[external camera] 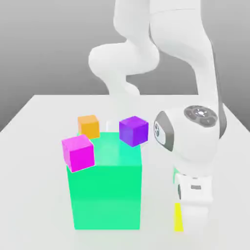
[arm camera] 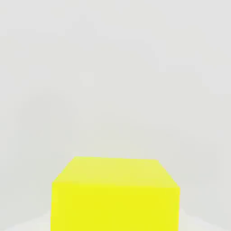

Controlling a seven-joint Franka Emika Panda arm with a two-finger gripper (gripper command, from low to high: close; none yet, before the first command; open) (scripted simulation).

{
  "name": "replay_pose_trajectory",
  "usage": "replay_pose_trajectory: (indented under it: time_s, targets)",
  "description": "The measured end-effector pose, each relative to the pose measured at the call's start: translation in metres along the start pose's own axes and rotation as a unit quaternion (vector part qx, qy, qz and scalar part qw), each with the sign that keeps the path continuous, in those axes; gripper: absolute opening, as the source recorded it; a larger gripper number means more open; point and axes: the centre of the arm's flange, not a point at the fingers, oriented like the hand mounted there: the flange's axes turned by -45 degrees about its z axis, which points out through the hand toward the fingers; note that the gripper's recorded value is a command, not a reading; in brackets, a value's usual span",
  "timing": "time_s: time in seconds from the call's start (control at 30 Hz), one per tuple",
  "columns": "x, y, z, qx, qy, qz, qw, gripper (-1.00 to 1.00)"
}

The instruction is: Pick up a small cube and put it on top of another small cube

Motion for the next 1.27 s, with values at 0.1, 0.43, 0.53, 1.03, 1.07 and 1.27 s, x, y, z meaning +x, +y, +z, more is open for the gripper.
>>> replay_pose_trajectory:
  time_s: [0.1,0.43,0.53,1.03,1.07,1.27]
  targets:
    - [0.000,0.000,-0.032,0.000,0.000,0.000,1.000,-1.00]
    - [-0.033,-0.001,-0.145,0.018,0.025,0.085,0.996,-1.00]
    - [-0.046,-0.007,-0.178,0.020,0.028,0.113,0.993,-1.00]
    - [-0.139,-0.074,-0.299,0.003,0.004,0.275,0.961,-1.00]
    - [-0.140,-0.075,-0.288,0.002,0.003,0.278,0.961,-1.00]
    - [-0.141,-0.077,-0.253,0.002,0.002,0.280,0.960,1.00]
